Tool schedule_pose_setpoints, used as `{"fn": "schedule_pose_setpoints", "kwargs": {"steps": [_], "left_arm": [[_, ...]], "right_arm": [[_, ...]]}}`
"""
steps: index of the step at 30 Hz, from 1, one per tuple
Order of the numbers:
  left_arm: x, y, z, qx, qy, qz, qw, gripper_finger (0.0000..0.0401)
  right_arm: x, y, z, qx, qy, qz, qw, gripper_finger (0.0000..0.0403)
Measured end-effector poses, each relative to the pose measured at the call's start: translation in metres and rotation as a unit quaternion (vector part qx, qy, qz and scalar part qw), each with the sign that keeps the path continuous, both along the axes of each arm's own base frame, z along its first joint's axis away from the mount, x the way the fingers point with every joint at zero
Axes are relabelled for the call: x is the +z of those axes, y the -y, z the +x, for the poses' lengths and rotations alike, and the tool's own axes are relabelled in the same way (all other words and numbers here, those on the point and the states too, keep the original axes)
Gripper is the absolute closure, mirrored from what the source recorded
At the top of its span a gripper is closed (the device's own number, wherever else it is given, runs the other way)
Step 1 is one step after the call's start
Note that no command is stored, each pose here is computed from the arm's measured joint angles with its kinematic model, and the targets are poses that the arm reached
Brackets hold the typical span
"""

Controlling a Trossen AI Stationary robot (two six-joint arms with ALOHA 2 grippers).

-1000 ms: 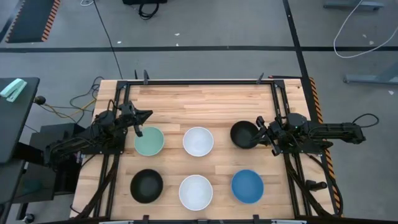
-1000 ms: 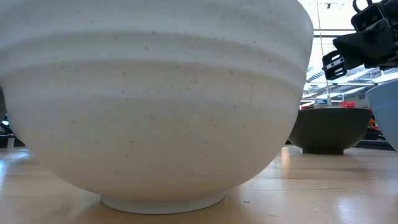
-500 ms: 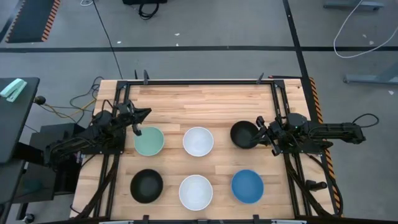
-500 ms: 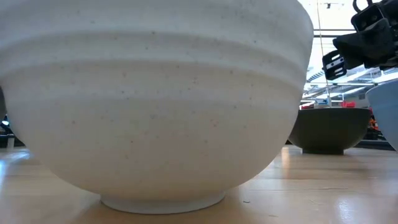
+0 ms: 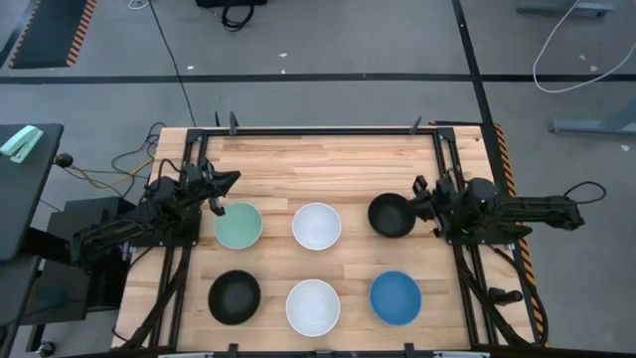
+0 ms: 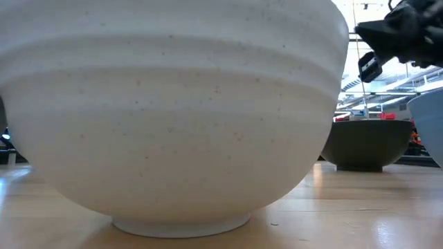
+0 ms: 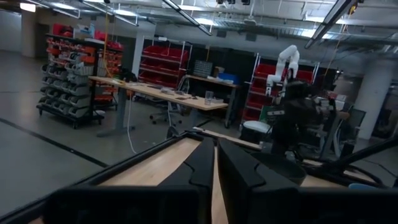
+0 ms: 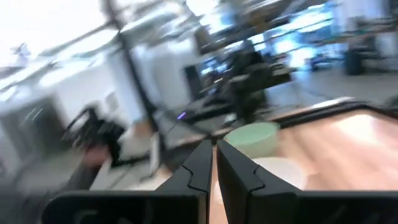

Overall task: Nest bowls inside each other
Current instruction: Stack the right black bowl on top of the top white bowl

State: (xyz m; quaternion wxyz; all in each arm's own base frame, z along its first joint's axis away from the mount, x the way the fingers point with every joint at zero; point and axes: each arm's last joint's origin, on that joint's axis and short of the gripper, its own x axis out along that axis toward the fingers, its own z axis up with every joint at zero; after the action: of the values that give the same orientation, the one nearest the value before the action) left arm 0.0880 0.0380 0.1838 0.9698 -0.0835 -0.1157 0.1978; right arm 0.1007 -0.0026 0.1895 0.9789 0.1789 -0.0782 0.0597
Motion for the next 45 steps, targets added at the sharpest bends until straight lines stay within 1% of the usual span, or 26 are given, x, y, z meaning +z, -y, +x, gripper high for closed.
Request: {"fn": "schedule_pose_setpoints", "kwargs": {"steps": [2, 4, 5, 7, 10, 13, 15, 18, 22, 24, 26, 30, 33, 36, 38, 45], "left_arm": [[0.000, 0.000, 0.000, -0.002, 0.003, -0.008, 1.000, 0.0378], [0.000, 0.000, 0.000, -0.003, 0.005, -0.013, 1.000, 0.0381], [0.000, 0.000, 0.000, -0.004, 0.007, -0.016, 1.000, 0.0382], [0.000, 0.000, 0.000, -0.005, 0.008, -0.019, 1.000, 0.0382], [0.000, 0.000, 0.000, -0.006, 0.009, -0.021, 1.000, 0.0378], [0.000, 0.000, 0.000, -0.007, 0.012, -0.027, 1.000, 0.0372], [0.000, 0.000, 0.000, -0.009, 0.013, -0.032, 0.999, 0.0369], [0.000, 0.001, 0.000, -0.018, 0.012, -0.033, 0.999, 0.0365], [-0.001, 0.002, 0.001, -0.034, 0.008, -0.032, 0.999, 0.0367], [-0.001, 0.002, 0.001, -0.039, 0.006, -0.032, 0.999, 0.0370], [-0.002, 0.002, 0.001, -0.044, 0.002, -0.034, 0.998, 0.0373], [-0.005, 0.002, 0.002, -0.048, -0.006, -0.056, 0.997, 0.0376], [-0.008, 0.002, 0.002, -0.049, -0.017, -0.066, 0.996, 0.0372], [-0.010, 0.002, 0.002, -0.049, -0.027, -0.071, 0.996, 0.0367], [-0.010, 0.002, 0.002, -0.049, -0.027, -0.072, 0.996, 0.0365], [-0.010, 0.002, 0.002, -0.049, -0.030, -0.073, 0.996, 0.0373]], "right_arm": [[0.011, 0.001, -0.002, -0.013, -0.001, 0.019, 1.000, 0.0370], [0.020, 0.001, -0.004, -0.014, -0.027, 0.030, 0.999, 0.0370], [0.025, 0.001, -0.005, -0.017, -0.051, 0.037, 0.998, 0.0370], [0.036, 0.002, -0.007, -0.043, -0.099, 0.046, 0.993, 0.0370], [0.050, 0.005, -0.008, -0.099, -0.184, 0.059, 0.976, 0.0370], [0.061, 0.008, -0.005, -0.146, -0.269, 0.070, 0.949, 0.0370], [0.067, 0.009, 0.001, -0.164, -0.321, 0.078, 0.929, 0.0370], [0.070, 0.011, 0.014, -0.176, -0.394, 0.088, 0.898, 0.0370], [0.067, 0.012, 0.036, -0.185, -0.475, 0.091, 0.856, 0.0370], [0.065, 0.013, 0.046, -0.189, -0.505, 0.094, 0.837, 0.0370], [0.063, 0.014, 0.055, -0.193, -0.528, 0.095, 0.822, 0.0370], [0.059, 0.015, 0.066, -0.197, -0.578, 0.094, 0.786, 0.0370], [0.052, 0.015, 0.066, -0.203, -0.620, 0.093, 0.752, 0.0370], [0.048, 0.014, 0.063, -0.205, -0.649, 0.088, 0.727, 0.0368], [0.047, 0.014, 0.061, -0.205, -0.657, 0.086, 0.720, 0.0361], [0.048, 0.014, 0.061, -0.206, -0.656, 0.087, 0.721, 0.0310]]}}
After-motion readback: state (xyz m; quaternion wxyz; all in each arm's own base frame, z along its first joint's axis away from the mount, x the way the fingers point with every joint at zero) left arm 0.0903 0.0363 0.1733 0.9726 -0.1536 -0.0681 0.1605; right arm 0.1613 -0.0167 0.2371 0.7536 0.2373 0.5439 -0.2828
